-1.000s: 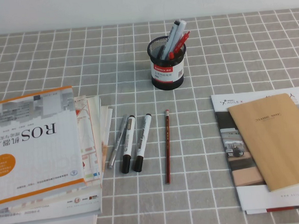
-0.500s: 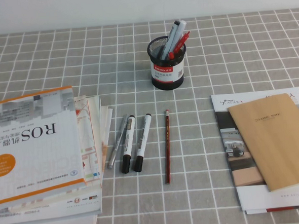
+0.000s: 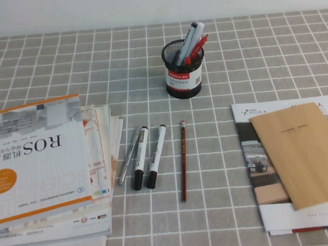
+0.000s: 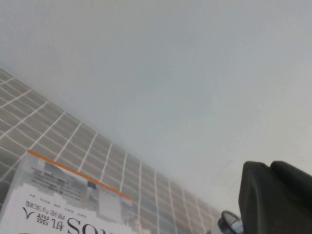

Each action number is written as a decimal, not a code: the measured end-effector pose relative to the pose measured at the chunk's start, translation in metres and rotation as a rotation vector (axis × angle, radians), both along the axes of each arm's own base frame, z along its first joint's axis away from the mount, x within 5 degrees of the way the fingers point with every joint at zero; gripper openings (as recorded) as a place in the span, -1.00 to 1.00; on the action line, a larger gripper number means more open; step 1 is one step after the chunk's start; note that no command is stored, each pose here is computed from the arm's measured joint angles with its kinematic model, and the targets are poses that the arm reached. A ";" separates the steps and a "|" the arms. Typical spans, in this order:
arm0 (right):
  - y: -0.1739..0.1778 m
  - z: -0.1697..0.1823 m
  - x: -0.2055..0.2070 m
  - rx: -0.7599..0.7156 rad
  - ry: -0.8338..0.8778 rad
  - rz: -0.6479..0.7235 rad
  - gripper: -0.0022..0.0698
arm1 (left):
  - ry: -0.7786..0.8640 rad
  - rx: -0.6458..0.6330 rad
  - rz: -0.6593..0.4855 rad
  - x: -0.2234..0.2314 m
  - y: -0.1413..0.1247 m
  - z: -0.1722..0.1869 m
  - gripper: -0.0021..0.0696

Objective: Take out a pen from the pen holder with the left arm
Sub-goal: 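Take a marker out of the pen holder and lay it on the table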

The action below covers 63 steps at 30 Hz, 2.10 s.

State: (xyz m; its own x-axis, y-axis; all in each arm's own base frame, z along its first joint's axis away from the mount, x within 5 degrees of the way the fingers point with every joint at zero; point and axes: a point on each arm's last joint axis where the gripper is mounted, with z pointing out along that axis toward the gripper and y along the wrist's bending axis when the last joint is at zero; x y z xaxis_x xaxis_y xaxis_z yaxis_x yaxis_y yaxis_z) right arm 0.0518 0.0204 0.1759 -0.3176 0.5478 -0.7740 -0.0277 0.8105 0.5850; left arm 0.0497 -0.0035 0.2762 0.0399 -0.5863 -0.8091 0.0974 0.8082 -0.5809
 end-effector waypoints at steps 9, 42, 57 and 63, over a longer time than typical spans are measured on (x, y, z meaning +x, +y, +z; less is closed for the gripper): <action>0.000 0.000 0.000 0.000 0.000 0.000 -0.97 | 0.192 0.395 -0.220 0.038 -0.020 0.088 -0.95; 0.000 0.000 0.000 0.000 0.000 0.000 -0.97 | 0.337 0.626 -0.655 0.313 -0.192 -0.004 0.26; 0.000 0.000 0.000 0.000 0.000 0.000 -0.97 | 0.131 0.883 -0.863 0.340 -0.224 -0.045 0.18; 0.000 0.000 0.000 0.000 0.000 0.000 -0.97 | 0.045 0.965 -0.890 0.345 -0.237 -0.044 0.18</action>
State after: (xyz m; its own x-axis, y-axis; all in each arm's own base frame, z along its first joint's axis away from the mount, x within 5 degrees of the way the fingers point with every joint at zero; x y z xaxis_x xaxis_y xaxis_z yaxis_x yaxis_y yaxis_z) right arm 0.0518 0.0204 0.1759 -0.3176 0.5478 -0.7740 -0.0277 0.8105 0.5850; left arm 0.3947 -0.2402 0.2322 -0.0955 0.4134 -0.9055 0.8048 0.5674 0.1742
